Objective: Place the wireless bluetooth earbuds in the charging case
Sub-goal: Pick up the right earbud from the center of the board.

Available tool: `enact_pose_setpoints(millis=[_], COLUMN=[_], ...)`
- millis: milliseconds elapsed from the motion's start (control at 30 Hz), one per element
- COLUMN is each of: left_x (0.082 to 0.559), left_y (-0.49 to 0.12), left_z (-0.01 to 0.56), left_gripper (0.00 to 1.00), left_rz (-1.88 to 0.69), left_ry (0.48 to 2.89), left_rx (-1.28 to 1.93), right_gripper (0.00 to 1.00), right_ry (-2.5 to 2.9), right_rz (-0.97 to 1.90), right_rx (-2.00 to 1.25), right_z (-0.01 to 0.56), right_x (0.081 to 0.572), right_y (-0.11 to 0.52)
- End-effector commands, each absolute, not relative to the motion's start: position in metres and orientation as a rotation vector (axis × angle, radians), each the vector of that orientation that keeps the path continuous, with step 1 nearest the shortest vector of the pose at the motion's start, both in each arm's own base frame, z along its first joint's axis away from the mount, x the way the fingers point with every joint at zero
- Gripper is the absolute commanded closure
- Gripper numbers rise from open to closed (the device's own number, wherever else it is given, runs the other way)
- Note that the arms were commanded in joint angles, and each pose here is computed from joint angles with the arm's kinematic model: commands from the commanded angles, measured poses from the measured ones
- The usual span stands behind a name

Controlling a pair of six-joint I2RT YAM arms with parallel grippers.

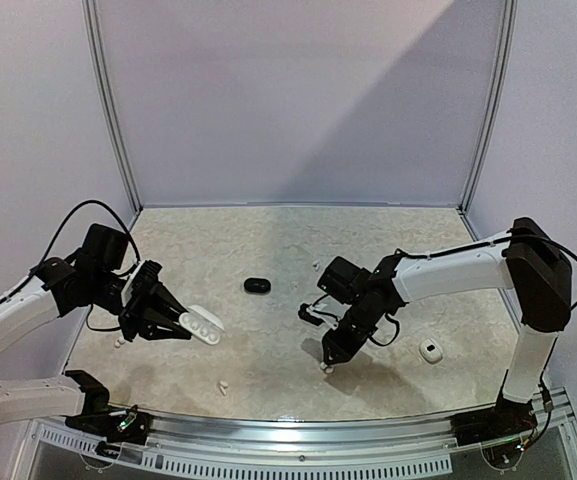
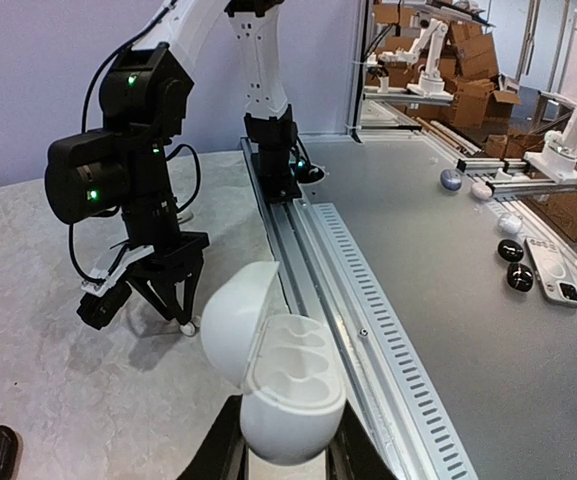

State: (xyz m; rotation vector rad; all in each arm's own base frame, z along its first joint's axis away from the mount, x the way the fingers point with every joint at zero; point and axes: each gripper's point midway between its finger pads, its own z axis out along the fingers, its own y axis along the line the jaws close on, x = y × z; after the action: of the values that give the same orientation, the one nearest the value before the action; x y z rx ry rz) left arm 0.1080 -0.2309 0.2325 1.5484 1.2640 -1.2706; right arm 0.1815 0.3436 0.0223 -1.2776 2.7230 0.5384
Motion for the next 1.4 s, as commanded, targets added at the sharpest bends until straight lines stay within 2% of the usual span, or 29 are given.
enact_pose_setpoints(millis=[0, 467, 633, 833, 1000, 1233, 1367], left_x=[0.105, 0.105, 0.105, 0.105, 0.106, 0.107, 0.114], left_y=[-0.233, -0.233, -0.233, -0.233, -0.233, -0.233, -0.236], left_z=[0.237, 0.237, 0.237, 0.236, 0.235, 0.234, 0.235], left_gripper=[1.0, 1.0, 1.0, 1.0, 1.0, 1.0, 1.0], left_rz=[-1.274, -1.263, -1.259, -1.257, -1.248, -1.235, -1.248], left_ry=[1.252, 1.241, 1.241, 1.243, 1.246, 1.253, 1.302], left_rx=[1.561, 1.565, 1.565, 1.567, 1.569, 1.572, 1.529], right_gripper=[0.75, 0.75, 0.85, 0.84, 0.87, 1.0, 1.0], right_ry=[2.758, 2.762, 2.737, 2.731, 2.72, 2.663, 2.562], right_rz=[0.508, 0.622, 0.653, 0.644, 0.655, 0.683, 0.702], right_rx=[-1.304, -1.313, -1.31, -1.324, -1.328, -1.345, -1.353], right_z=[0.01, 0.016, 0.021, 0.024, 0.027, 0.04, 0.076], right_x=[0.173, 0.15, 0.151, 0.152, 0.152, 0.155, 0.166], right_y=[0.339, 0.35, 0.357, 0.357, 0.358, 0.364, 0.377])
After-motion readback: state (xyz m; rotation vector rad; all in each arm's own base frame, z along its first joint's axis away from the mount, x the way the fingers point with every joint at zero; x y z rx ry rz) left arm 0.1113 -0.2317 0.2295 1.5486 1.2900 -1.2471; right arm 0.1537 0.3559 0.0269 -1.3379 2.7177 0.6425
